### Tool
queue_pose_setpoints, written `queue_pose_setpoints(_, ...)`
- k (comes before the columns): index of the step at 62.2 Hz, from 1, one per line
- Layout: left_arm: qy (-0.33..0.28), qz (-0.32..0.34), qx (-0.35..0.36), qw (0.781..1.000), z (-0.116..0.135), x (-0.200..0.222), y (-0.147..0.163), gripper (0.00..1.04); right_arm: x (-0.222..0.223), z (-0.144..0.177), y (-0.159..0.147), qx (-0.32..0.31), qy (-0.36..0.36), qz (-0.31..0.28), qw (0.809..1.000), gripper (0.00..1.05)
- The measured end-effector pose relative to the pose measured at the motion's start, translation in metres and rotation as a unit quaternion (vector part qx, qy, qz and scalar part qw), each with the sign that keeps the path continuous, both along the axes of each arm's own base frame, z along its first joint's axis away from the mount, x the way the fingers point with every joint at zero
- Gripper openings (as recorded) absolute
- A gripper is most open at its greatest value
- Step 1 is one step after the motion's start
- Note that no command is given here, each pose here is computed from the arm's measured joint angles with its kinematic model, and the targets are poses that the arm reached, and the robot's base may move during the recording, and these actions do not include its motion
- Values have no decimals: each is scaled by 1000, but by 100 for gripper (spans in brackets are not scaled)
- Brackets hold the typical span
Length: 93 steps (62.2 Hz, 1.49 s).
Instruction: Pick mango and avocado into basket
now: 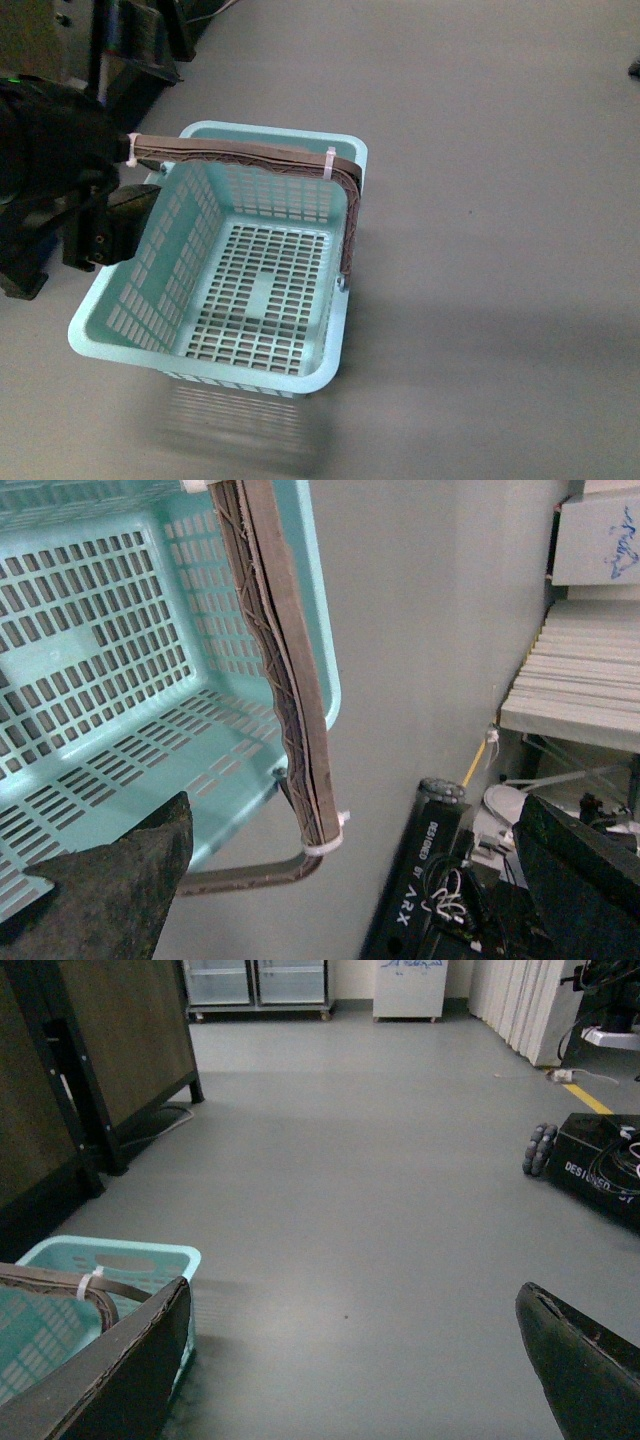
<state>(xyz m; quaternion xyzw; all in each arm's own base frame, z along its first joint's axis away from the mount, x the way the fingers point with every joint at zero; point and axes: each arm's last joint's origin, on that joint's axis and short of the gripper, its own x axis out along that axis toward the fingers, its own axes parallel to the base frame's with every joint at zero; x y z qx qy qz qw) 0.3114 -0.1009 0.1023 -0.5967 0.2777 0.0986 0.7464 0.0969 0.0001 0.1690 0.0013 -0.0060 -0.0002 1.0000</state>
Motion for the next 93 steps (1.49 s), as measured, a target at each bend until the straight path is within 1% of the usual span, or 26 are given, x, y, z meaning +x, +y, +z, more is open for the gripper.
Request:
queue_pose_setpoints(6, 14, 14, 11, 1000, -13, 18, -5, 96, 0, 0, 0, 0, 0, 0, 1000, 96)
queue_pose_setpoints(17, 21, 18, 20, 999, -30, 57, -16, 96, 0, 0, 0, 0, 0, 0, 1000, 96)
queue_pose_setpoints(25, 28, 20, 24, 999, -40, 76, -22, 96, 0, 0, 0, 0, 0, 0, 1000, 96)
queue_pose_setpoints(33, 41, 25, 37, 998, -55, 100, -30, 96, 0, 0, 0, 0, 0, 0, 1000, 96)
queue_pose_setpoints(38, 48, 24, 45, 998, -63, 106, -35, 96, 0, 0, 0, 0, 0, 0, 1000, 96)
queue_pose_setpoints(44, 50, 22, 53, 997, -65, 109, -37, 96, 0, 0, 0, 0, 0, 0, 1000, 96)
queue_pose_setpoints(49, 55, 22, 61, 996, -67, 112, -38, 86, 0, 0, 0, 0, 0, 0, 1000, 96)
queue_pose_setpoints(57, 73, 21, 67, 995, -73, 114, -38, 64, 0, 0, 0, 0, 0, 0, 1000, 96)
queue_pose_setpoints(59, 77, 23, 70, 994, -75, 114, -37, 61, 0, 0, 0, 0, 0, 0, 1000, 96)
queue_pose_setpoints(60, 80, 23, 71, 994, -76, 114, -37, 57, 0, 0, 0, 0, 0, 0, 1000, 96)
queue_pose_setpoints(64, 84, 24, 72, 994, -78, 114, -36, 48, 0, 0, 0, 0, 0, 0, 1000, 96)
queue_pose_setpoints(71, 80, 27, 66, 994, -75, 115, -35, 32, 0, 0, 0, 0, 0, 0, 1000, 96)
queue_pose_setpoints(72, 78, 26, 65, 994, -74, 115, -35, 29, 0, 0, 0, 0, 0, 0, 1000, 96)
queue_pose_setpoints(75, 78, 34, 48, 995, -73, 114, -34, 23, 0, 0, 0, 0, 0, 0, 1000, 96)
queue_pose_setpoints(79, 78, 34, 33, 996, -69, 107, -31, 18, 0, 0, 0, 0, 0, 0, 1000, 96)
queue_pose_setpoints(87, 77, 30, 30, 996, -56, 88, -25, 17, 0, 0, 0, 0, 0, 0, 1000, 96)
queue_pose_setpoints(92, 71, 38, 18, 997, -38, 74, -18, 17, 0, 0, 0, 0, 0, 0, 1000, 96)
queue_pose_setpoints(93, 67, 40, 14, 997, -31, 69, -15, 17, 0, 0, 0, 0, 0, 0, 1000, 96)
